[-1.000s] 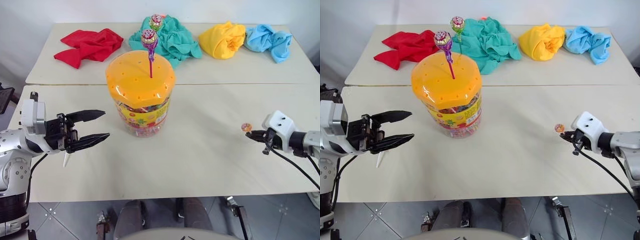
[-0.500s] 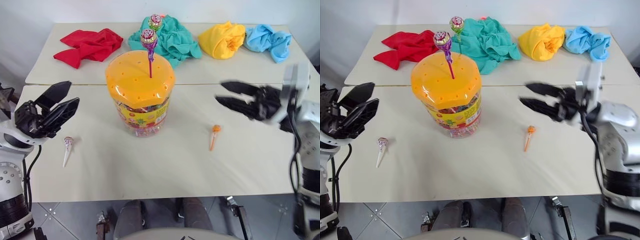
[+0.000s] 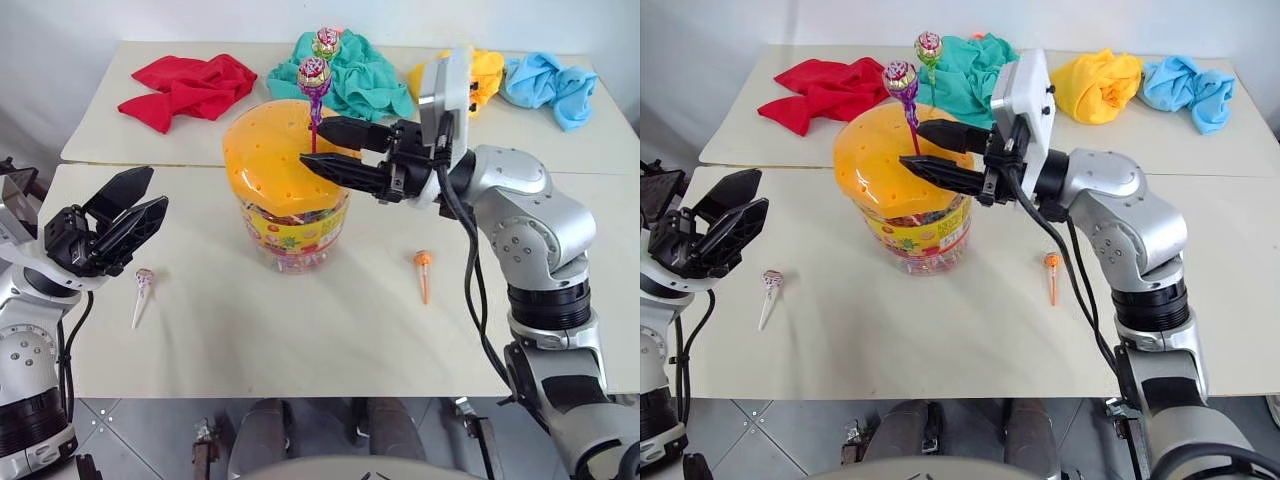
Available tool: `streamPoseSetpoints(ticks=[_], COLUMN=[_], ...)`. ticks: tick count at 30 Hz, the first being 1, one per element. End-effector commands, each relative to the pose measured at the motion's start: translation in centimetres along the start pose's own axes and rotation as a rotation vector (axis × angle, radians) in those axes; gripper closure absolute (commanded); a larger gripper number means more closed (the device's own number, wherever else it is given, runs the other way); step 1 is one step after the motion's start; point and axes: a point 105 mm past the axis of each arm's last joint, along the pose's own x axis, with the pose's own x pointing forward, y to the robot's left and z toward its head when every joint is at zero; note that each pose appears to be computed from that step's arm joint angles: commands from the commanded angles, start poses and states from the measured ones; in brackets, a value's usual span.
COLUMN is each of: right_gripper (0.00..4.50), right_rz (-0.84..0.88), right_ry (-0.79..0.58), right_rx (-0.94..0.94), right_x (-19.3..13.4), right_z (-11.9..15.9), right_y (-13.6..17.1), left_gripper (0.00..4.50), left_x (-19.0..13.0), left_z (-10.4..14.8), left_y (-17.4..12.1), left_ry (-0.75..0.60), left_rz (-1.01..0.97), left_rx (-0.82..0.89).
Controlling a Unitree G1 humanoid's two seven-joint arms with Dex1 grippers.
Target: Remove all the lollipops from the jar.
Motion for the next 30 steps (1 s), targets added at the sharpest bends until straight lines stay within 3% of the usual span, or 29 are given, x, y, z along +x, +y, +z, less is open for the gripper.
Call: streamPoseSetpoints(ticks=[1,5,8,9,11,13,16,19,21,25,30], right_gripper=[3.18,4.47,4.47,4.47,4.47,4.47,4.47,4.47,4.47,4.47,4.47], right_rz=[0.017,0.031,0.043,0.054,0.041,-0.026,-0.132,-0.292,-0.394,-0.406,-0.496], right_ry=[-0.028,-0.034,-0.068,-0.152,-0.288,-0.295,-0.154,0.137,0.412,0.813,0.949], right_rx=[-0.030,-0.024,-0.017,-0.010,-0.011,-0.005,-0.032,-0.059,-0.087,-0.063,-0.076], right_x=[0.8,1.0,1.0,0.9,-0.4,-2.9,-6.6,-11.7,-16.4,-23.9,-29.5], right_z=[1.2,1.3,1.8,3.1,5.5,6.6,6.0,3.2,0.0,-5.3,-9.7], right_y=[0.3,0.4,0.4,0.5,0.2,-1.2,-3.2,-5.4,-6.3,-4.5,-3.5], left_gripper=[1.32,1.32,1.32,1.32,1.32,1.32,1.32,1.32,1.32,1.32,1.32], left_x=[0.1,0.2,0.4,0.5,1.2,2.0,2.5,2.6,2.4,2.2,1.8], left_z=[0.7,0.7,0.8,0.9,1.1,1.3,1.0,0.0,-0.6,-1.4,-2.3], left_y=[-0.7,-0.8,-1.0,-0.9,-1.2,-1.9,-2.8,-3.7,-4.1,-4.3,-4.0], left_ry=[-0.020,-0.024,-0.026,-0.026,-0.004,0.025,0.097,0.187,0.231,0.283,0.318], left_rz=[-0.015,-0.018,-0.029,-0.045,-0.105,-0.179,-0.252,-0.314,-0.342,-0.361,-0.351], left_rx=[0.040,0.042,0.047,0.055,0.070,0.083,0.112,0.140,0.150,0.172,0.178])
